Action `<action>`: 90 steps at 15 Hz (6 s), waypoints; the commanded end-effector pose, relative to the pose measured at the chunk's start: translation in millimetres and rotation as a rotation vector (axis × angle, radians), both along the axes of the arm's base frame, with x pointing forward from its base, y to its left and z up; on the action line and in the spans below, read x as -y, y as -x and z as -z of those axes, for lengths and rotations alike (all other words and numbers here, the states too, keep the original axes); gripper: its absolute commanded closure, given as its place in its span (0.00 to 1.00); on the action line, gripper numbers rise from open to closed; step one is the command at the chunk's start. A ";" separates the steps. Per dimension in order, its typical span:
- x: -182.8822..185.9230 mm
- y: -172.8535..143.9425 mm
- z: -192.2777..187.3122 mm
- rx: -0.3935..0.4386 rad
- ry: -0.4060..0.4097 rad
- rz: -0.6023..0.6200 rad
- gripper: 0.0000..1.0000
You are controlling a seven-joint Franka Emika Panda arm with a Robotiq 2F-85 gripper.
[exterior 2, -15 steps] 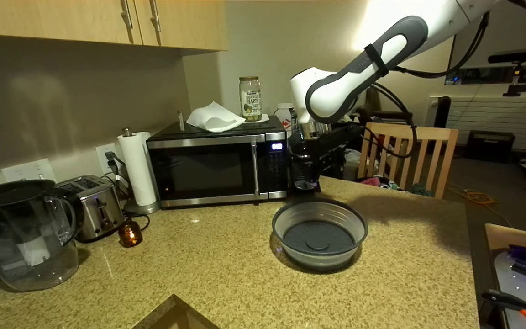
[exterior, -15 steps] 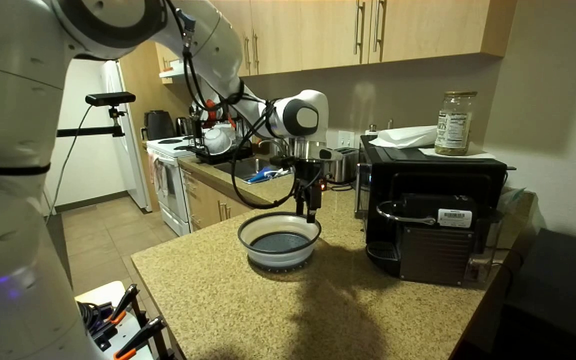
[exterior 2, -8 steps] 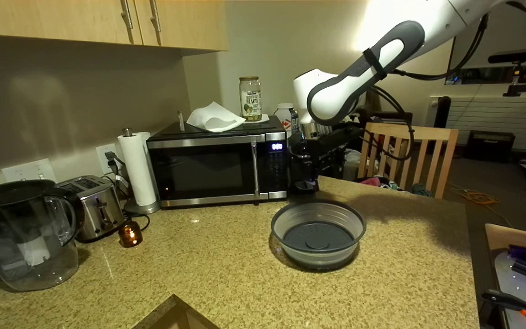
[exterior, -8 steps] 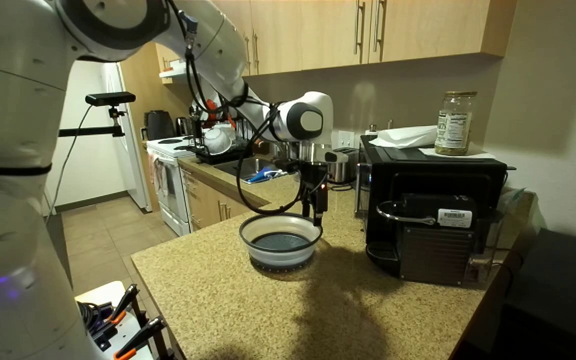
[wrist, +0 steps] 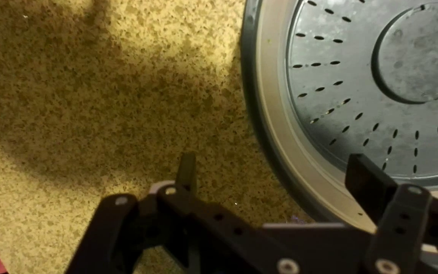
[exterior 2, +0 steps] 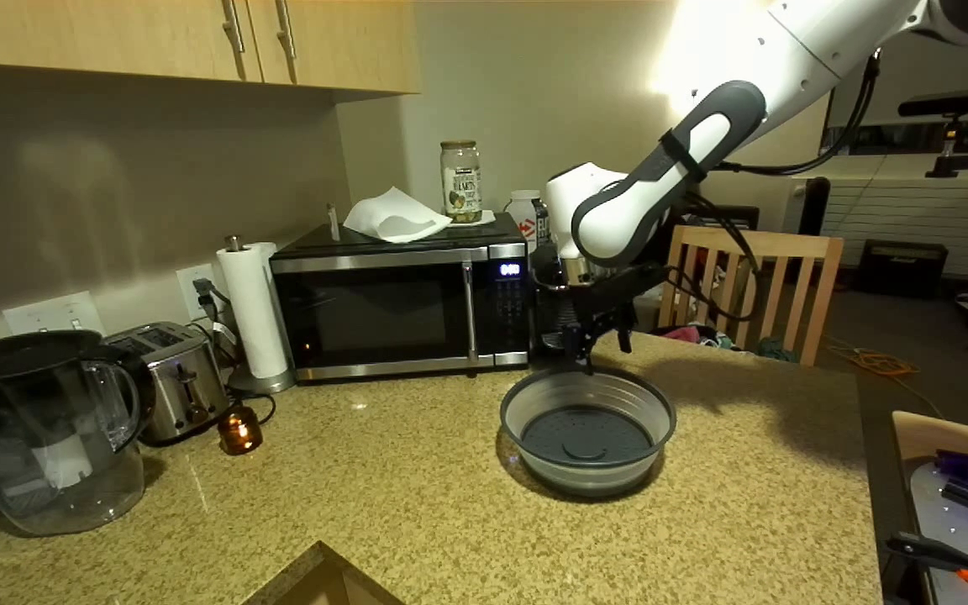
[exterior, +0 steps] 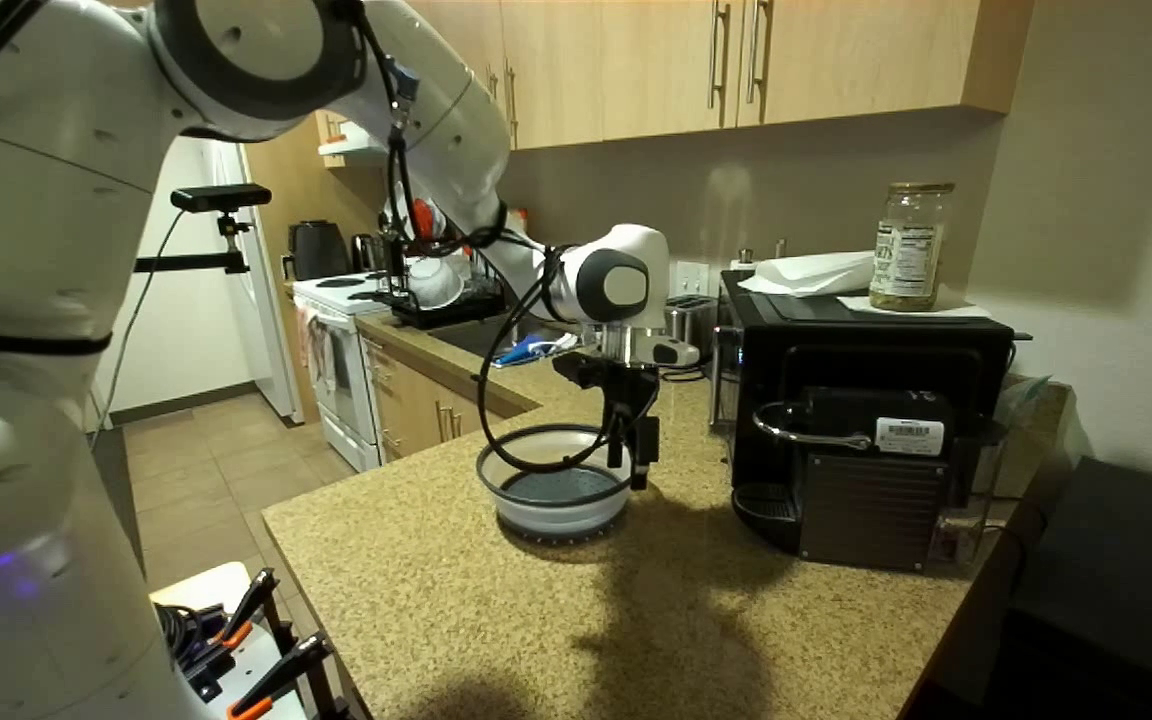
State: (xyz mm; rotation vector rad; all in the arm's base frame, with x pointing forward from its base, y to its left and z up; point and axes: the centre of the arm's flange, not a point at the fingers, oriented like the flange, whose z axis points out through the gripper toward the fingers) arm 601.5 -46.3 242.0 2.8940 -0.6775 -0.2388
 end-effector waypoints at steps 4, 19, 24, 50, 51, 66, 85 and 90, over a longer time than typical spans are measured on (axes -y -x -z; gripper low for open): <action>11.0 13.4 17.5 0.050 -0.018 -0.063 0.00; -5.2 7.9 30.2 0.071 -0.019 -0.091 0.00; -6.1 7.8 30.2 0.071 -0.019 -0.092 0.00; 15.8 12.1 85.2 0.002 -0.044 0.126 0.78; 14.8 12.7 86.2 -0.001 -0.043 0.132 0.85; 25.4 19.3 68.3 0.036 0.109 0.203 0.96; 7.8 58.2 -33.1 0.183 0.300 0.115 0.96; -6.8 69.5 -56.3 0.222 0.379 0.092 0.96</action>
